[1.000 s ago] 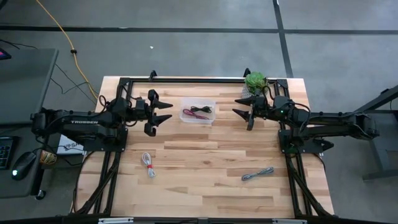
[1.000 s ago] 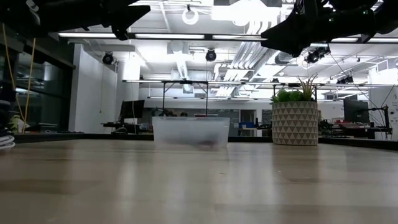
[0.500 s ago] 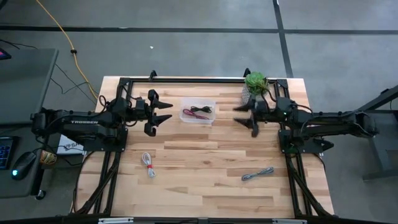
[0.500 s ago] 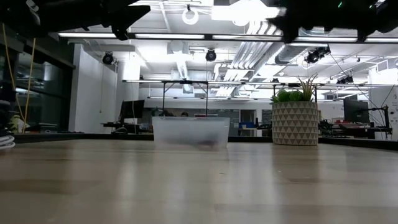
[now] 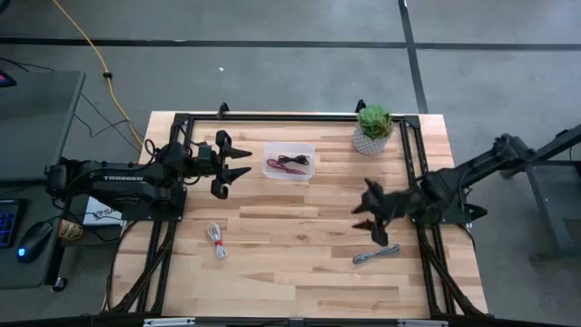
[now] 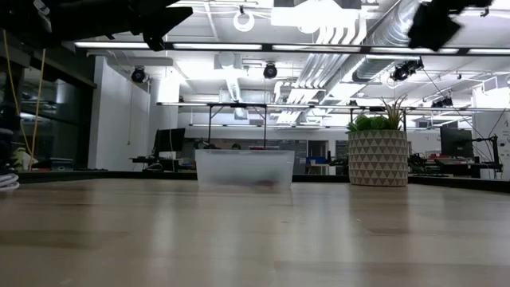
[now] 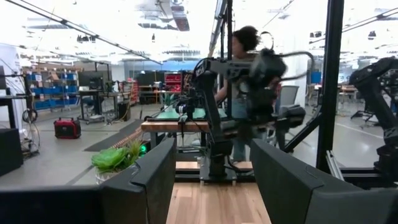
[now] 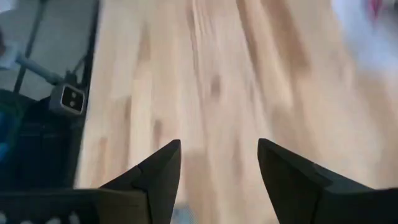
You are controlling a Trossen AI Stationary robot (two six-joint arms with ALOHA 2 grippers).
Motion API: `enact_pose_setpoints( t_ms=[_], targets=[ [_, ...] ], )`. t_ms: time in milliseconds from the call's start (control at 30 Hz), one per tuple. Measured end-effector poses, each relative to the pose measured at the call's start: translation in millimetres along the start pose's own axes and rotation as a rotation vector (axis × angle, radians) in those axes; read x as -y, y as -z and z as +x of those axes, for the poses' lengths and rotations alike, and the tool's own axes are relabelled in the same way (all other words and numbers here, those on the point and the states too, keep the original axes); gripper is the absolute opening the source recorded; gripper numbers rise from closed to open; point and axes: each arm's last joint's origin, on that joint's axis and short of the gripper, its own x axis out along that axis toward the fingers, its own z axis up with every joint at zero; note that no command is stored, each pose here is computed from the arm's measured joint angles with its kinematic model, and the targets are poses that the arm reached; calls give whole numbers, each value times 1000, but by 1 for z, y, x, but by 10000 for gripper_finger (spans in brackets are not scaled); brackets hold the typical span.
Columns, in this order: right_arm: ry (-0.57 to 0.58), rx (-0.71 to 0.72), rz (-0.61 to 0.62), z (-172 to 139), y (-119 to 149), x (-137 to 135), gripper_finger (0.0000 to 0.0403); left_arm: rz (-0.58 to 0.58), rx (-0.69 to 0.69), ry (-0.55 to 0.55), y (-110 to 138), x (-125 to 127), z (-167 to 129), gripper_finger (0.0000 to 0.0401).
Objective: Pick and place USB-C Cables
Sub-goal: Put the white patterned charger cable into the transparent bin
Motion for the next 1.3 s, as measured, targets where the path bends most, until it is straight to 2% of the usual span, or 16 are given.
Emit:
enact_pose_setpoints(
  t_ms=[100, 167, 367, 500, 733, 1033, 1300],
  targets=[
    [66, -171, 178, 0, 12, -14, 204, 0, 0, 0, 0, 0, 0, 188],
    [128, -264, 251, 3, 22, -21, 204, 0, 0, 0, 0, 0, 0, 188],
    [269, -443, 353, 22, 57, -32, 204, 0, -1, 0, 0, 0, 0, 188],
    [304, -555, 409, 41, 74, -36, 204, 0, -1, 0, 0, 0, 0, 188],
    [270, -607, 376, 73, 90, -46, 204, -1, -3, 0, 0, 0, 0, 188],
    [347, -740, 328, 99, 113, -47, 204, -2, -8, 1, 1, 0, 0, 188],
    [407, -768, 272, 113, 123, -46, 204, -2, -8, 1, 1, 0, 0, 188]
  ],
)
